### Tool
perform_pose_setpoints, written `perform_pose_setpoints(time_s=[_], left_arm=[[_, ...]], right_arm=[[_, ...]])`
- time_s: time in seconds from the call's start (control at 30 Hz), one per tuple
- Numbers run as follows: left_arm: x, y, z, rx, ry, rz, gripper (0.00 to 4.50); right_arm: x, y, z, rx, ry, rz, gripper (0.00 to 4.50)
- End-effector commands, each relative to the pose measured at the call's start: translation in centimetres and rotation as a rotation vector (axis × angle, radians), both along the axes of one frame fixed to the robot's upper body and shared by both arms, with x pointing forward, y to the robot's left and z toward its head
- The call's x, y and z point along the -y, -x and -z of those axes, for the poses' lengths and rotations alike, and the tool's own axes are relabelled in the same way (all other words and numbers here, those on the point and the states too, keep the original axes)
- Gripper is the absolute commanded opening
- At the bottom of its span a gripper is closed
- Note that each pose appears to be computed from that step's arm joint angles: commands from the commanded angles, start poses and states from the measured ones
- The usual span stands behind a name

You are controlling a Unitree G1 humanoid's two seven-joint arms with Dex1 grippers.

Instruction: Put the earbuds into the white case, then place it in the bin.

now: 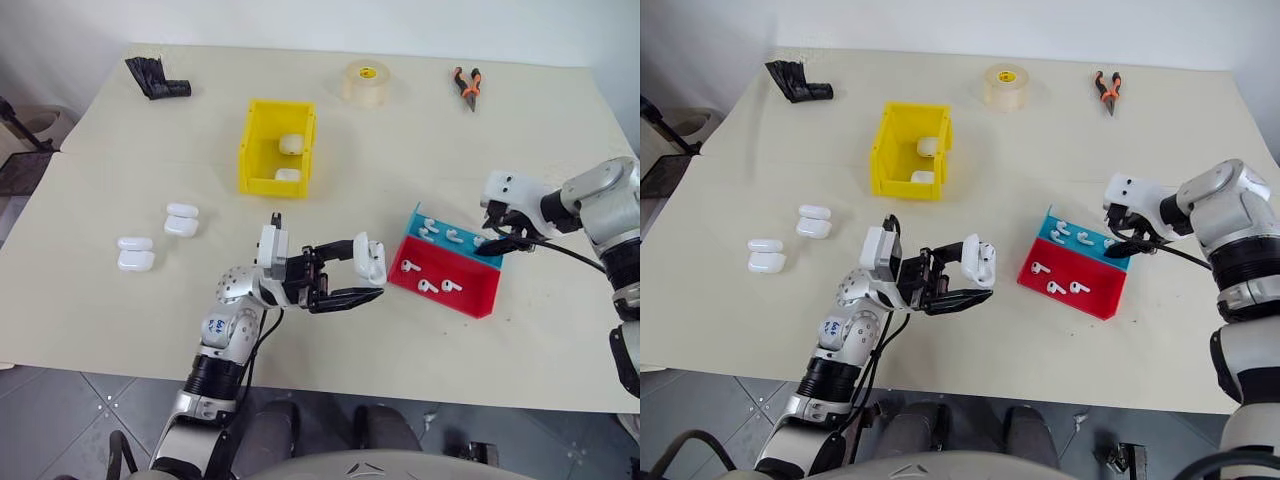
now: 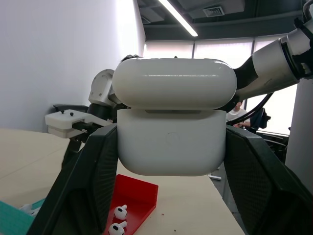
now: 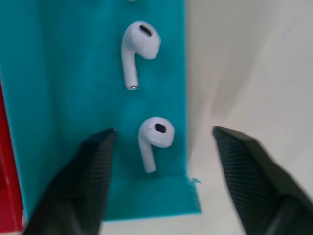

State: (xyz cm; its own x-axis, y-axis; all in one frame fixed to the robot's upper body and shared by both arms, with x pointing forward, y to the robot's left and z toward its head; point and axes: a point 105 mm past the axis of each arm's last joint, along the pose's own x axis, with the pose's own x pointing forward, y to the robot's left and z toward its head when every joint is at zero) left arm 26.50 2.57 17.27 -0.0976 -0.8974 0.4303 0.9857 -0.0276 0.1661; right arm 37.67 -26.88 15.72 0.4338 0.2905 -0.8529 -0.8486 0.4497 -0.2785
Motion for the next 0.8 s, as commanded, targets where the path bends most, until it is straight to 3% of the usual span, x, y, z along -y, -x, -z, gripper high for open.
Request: perform_pose_setpoints(time_s=[0.03, 0.43, 0.53, 0.6, 0.8], left_arm=[[0.0, 0.68, -1.14, 0.043, 0.031, 0.011, 2.82], [-0.23, 0.61, -1.43, 0.049, 0.024, 0.0, 2.82], [-0.22, 0.6, -1.49, 0.049, 0.025, -0.002, 2.82], [-0.23, 0.59, -1.51, 0.049, 0.025, -0.003, 2.82], [-0.23, 0.61, -1.53, 0.047, 0.024, -0.004, 2.82]], right_arm=[[0.34, -0.26, -0.5, 0.014, 0.005, 0.004, 1.83], [0.35, -0.53, 0.05, 0.008, 0.016, -0.004, 1.83], [0.29, -0.52, 0.25, 0.004, 0.015, -0.007, 1.26], [0.21, -0.54, 0.36, 0.003, 0.01, -0.008, 0.65], [-0.11, -0.59, 0.49, 0.01, -0.004, -0.012, 0.56]])
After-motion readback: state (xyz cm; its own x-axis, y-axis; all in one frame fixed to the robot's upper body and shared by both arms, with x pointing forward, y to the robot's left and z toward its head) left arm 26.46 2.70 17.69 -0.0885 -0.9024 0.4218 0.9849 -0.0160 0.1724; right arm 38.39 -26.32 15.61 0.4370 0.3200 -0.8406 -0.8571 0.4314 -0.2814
